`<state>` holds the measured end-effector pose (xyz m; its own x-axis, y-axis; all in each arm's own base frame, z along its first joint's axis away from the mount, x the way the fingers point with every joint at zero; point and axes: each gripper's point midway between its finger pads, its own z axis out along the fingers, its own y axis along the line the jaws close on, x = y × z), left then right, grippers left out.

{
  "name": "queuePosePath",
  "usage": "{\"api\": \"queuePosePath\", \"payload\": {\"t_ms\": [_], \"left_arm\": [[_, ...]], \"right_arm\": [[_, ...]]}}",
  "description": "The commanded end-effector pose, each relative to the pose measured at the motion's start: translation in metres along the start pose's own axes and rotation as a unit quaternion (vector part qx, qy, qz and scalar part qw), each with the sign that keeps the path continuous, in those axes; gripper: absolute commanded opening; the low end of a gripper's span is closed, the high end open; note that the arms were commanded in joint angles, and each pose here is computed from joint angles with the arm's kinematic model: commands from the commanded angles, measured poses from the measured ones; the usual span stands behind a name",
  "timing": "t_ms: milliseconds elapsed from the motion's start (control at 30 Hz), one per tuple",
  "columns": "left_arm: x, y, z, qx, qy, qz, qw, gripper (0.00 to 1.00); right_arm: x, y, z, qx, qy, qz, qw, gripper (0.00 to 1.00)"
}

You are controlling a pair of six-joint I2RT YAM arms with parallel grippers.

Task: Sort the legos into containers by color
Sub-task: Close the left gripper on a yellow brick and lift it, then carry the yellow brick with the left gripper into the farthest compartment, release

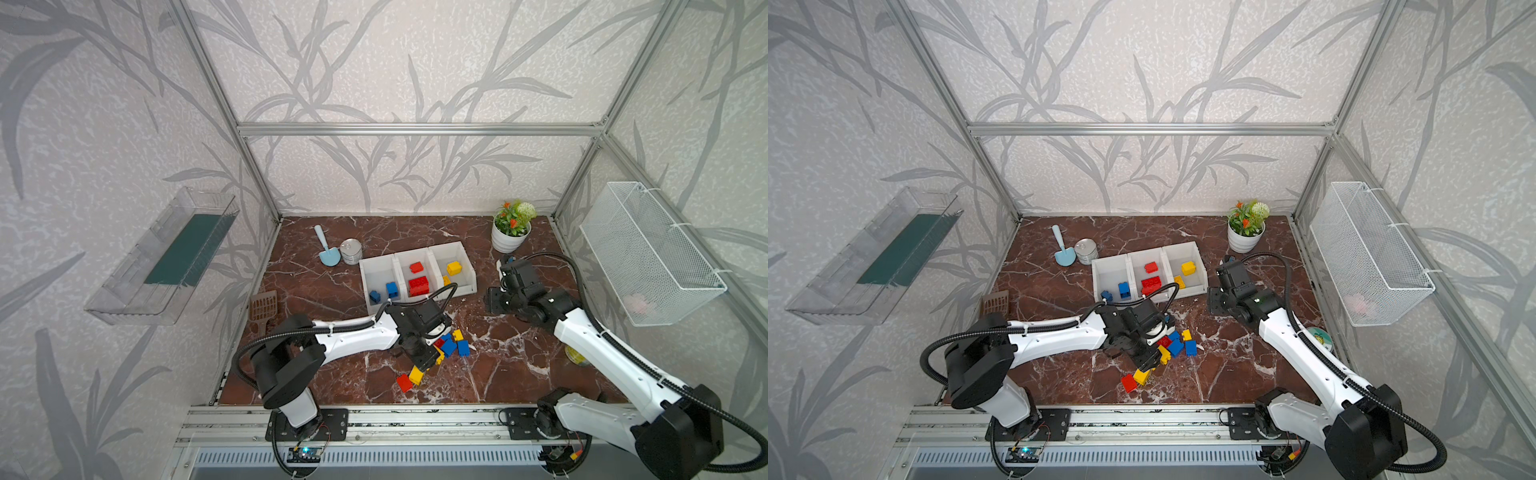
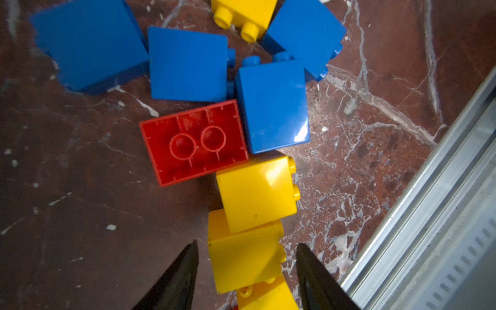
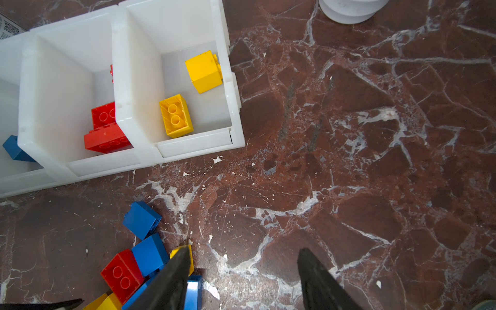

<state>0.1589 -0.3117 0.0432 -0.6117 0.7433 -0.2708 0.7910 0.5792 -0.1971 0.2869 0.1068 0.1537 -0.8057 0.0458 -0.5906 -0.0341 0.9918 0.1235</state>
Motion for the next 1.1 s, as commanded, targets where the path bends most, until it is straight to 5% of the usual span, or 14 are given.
{"api": "queuePosePath", "payload": {"t_ms": [0,600,1067], "left_arm": [[0.001,-0.007,0.000,0.002,0.018,0.002,1.000,0.60],[0.008,0.006,0.013,-0.044,0.044,-0.016,0.998,0.47],[0.000,0.033,-0.012,-0.069,0.003,-0.044,0.997,0.37]], "right_arm": [[0.003,-0.004,-0.005,0.004,-0.008,0.002,1.000,0.64],[0.013,-0.014,-0.012,0.015,-0.012,0.009,1.000,0.64],[0.008,-0.013,-0.018,0.013,-0.020,0.018,1.000,0.63]]}}
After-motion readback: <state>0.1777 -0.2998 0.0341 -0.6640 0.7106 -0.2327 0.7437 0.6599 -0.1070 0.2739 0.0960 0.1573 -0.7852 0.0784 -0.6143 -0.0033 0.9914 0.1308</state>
